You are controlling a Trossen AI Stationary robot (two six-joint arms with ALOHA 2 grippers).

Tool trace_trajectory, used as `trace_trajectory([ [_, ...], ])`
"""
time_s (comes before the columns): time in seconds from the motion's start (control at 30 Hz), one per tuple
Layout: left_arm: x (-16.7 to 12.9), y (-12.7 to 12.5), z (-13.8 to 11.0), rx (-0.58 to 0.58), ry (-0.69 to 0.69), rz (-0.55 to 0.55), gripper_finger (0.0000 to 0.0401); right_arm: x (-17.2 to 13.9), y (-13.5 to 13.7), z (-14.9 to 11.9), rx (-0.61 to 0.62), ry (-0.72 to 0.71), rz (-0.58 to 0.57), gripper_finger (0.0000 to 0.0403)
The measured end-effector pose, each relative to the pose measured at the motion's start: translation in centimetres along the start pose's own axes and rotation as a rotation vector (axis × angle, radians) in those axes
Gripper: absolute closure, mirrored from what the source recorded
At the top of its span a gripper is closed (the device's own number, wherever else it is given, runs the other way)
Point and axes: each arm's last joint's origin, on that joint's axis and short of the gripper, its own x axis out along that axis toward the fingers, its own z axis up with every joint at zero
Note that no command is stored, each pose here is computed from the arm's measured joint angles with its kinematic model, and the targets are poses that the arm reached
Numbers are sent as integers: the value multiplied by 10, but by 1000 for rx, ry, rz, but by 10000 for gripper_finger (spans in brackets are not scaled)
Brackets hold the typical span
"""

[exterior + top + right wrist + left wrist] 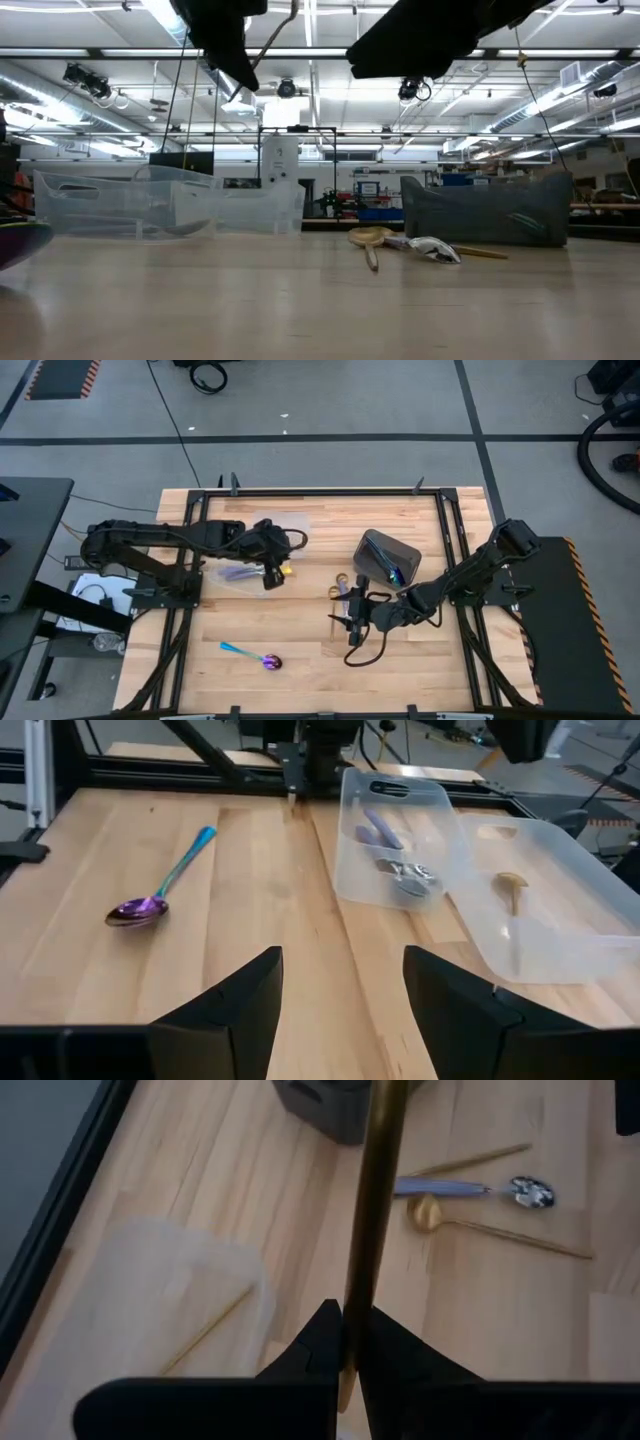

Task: Sort silverware by color (type)
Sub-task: Put the gold spoon into the top transparent bin

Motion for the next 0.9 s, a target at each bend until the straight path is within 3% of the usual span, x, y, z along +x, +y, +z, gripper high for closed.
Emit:
trace_trajectory([
  [0.17,1,6,-7,86,80,26,378,-3,-3,1,-14,19,-21,186],
  [0.3,1,16,-12,141,141,116,378,-5,-7,3,-16,25,-27,186],
  [0.47,4,29,-8,-36,106,112,378,-2,-14,-1,16,71,-55,186],
  [0.7,3,14,16,-22,-148,33,374,2,-35,10,11,39,-118,186],
  [0.9,-7,-3,39,38,-401,-14,376,-6,-60,42,-16,-130,-160,186],
])
